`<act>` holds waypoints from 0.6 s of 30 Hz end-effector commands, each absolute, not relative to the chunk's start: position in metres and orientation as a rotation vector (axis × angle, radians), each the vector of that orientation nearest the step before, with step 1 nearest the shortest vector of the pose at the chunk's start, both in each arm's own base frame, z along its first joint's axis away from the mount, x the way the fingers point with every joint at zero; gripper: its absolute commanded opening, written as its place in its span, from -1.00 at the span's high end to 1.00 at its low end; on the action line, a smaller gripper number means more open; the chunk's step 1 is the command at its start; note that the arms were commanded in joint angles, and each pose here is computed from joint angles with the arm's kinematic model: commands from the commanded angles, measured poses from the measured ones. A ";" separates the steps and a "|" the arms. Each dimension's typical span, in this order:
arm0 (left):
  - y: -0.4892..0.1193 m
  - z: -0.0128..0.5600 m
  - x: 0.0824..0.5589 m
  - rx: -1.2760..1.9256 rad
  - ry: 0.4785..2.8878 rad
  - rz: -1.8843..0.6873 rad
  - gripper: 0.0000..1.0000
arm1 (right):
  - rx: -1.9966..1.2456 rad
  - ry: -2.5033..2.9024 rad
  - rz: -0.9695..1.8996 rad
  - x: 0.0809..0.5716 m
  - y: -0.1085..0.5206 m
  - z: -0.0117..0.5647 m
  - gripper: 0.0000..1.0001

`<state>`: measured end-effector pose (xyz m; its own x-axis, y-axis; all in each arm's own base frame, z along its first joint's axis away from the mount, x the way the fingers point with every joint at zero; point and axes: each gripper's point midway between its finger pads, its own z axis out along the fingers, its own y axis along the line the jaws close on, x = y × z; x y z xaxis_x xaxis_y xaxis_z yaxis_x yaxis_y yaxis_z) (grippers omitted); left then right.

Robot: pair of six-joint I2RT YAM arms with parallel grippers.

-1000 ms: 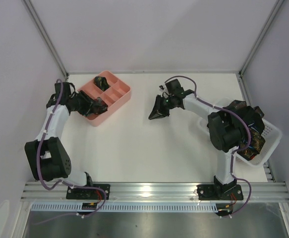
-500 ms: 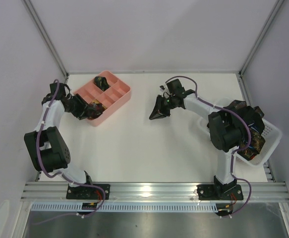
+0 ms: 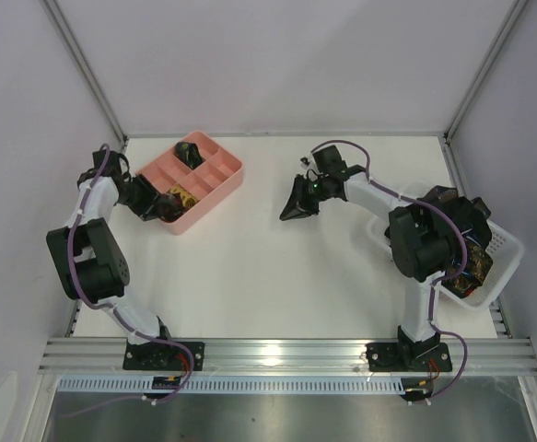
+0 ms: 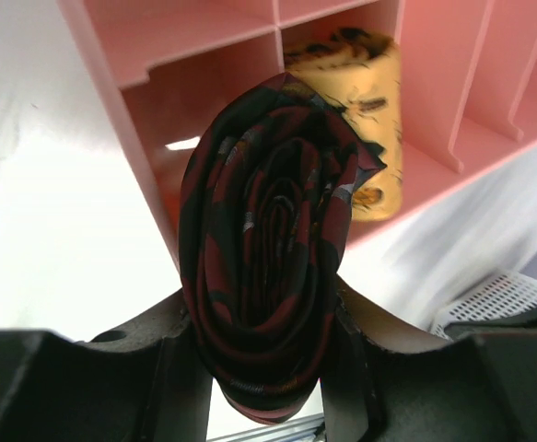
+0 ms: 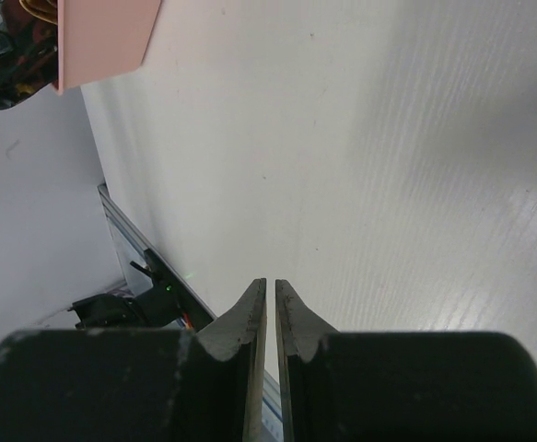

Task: Roll the ties
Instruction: Place the rolled tie into the container

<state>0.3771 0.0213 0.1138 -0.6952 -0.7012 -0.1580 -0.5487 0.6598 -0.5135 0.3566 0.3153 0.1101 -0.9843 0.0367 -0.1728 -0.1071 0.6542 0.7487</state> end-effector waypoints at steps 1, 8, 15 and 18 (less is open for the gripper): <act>0.038 0.116 0.382 -0.975 2.558 -0.525 0.99 | -0.101 2.647 1.275 0.358 0.315 0.129 0.73; 0.052 0.106 0.380 -1.013 2.647 -0.397 0.99 | -0.086 2.651 1.288 0.361 0.318 0.130 0.73; 0.056 0.109 0.372 -1.037 2.703 -0.286 0.99 | -0.073 2.677 1.296 0.360 0.321 0.127 0.73; 0.055 0.102 0.364 -1.071 2.749 -0.252 0.99 | -0.083 2.685 1.299 0.359 0.325 0.127 0.73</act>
